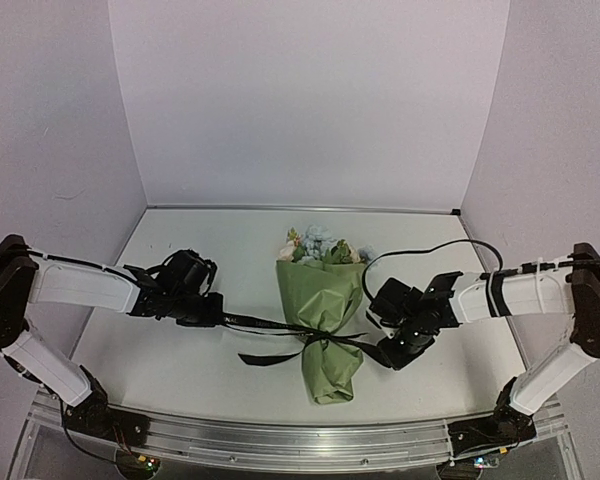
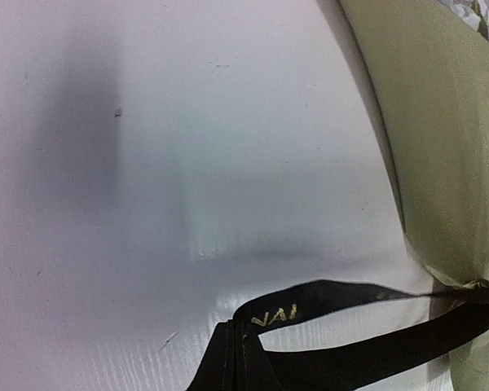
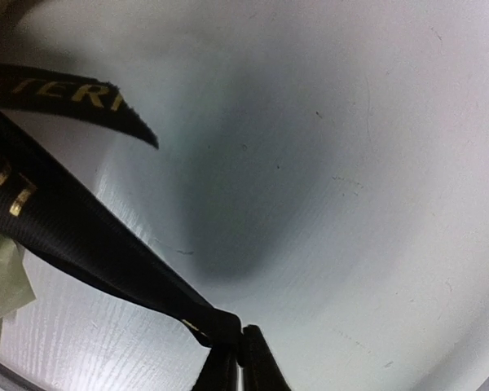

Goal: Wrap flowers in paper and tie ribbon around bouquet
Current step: Tie the half-tied ribbon around the folded bouquet.

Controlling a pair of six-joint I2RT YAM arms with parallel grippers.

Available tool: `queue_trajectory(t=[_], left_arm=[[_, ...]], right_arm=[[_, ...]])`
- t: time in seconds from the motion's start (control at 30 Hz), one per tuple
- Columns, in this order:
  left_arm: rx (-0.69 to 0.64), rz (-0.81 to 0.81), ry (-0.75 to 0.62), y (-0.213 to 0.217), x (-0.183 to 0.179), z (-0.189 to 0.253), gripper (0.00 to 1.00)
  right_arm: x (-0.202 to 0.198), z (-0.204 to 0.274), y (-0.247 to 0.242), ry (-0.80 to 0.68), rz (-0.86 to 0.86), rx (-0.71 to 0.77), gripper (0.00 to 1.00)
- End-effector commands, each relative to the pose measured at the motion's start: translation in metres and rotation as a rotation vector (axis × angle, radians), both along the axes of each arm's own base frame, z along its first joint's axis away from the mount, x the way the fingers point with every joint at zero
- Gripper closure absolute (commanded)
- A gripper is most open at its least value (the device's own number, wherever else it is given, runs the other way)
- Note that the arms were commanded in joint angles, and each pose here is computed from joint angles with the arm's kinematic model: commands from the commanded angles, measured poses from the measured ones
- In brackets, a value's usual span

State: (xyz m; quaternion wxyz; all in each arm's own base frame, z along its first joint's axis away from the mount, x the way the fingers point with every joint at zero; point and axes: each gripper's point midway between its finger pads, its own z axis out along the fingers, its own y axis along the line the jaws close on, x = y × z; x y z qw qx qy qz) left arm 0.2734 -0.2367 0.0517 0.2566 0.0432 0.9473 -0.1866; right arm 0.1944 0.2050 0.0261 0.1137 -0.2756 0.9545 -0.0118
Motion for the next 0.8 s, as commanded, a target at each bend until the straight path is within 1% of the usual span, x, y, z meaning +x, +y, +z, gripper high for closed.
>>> queue_trajectory(t=[0.0, 0.03, 0.13, 0.17, 0.23, 0.3, 0.5, 0.57, 0.67, 0.77], left_arm=[[-0.136, -0.133, -0.067, -0.028, 0.000, 0.027, 1.00], [-0.149, -0.148, -0.075, -0.031, 0.000, 0.030, 0.99], [-0.168, -0.175, -0.089, -0.036, -0.001, 0.037, 0.92], [-0.171, -0.179, -0.092, -0.037, 0.000, 0.038, 0.89], [-0.174, -0.177, -0.093, -0.037, 0.000, 0.039, 0.86], [-0.173, -0.170, -0.095, -0.037, 0.001, 0.040, 0.85], [-0.156, -0.152, -0.073, -0.035, 0.002, 0.035, 0.87], [-0.159, -0.153, -0.070, -0.035, 0.001, 0.035, 0.87], [-0.161, -0.155, -0.075, -0.035, 0.002, 0.038, 0.87], [-0.152, -0.160, -0.072, -0.035, 0.002, 0.040, 0.87]], right_arm=[[0.001, 0.024, 0.004, -0.026, -0.025, 0.054, 0.67], [0.001, 0.028, 0.006, -0.032, -0.028, 0.070, 0.62], [0.005, 0.047, 0.009, -0.072, -0.030, 0.115, 0.49], [0.006, 0.052, 0.010, -0.086, -0.022, 0.127, 0.47], [0.010, 0.061, 0.015, -0.110, 0.037, 0.135, 0.45], [0.017, 0.065, 0.020, -0.132, 0.112, 0.123, 0.45], [0.046, 0.066, 0.038, -0.224, 0.247, 0.176, 0.47], [0.050, 0.064, 0.041, -0.225, 0.284, 0.183, 0.48], [0.047, 0.057, 0.054, -0.190, 0.371, 0.207, 0.52], [0.048, 0.044, 0.058, -0.191, 0.473, 0.175, 0.53]])
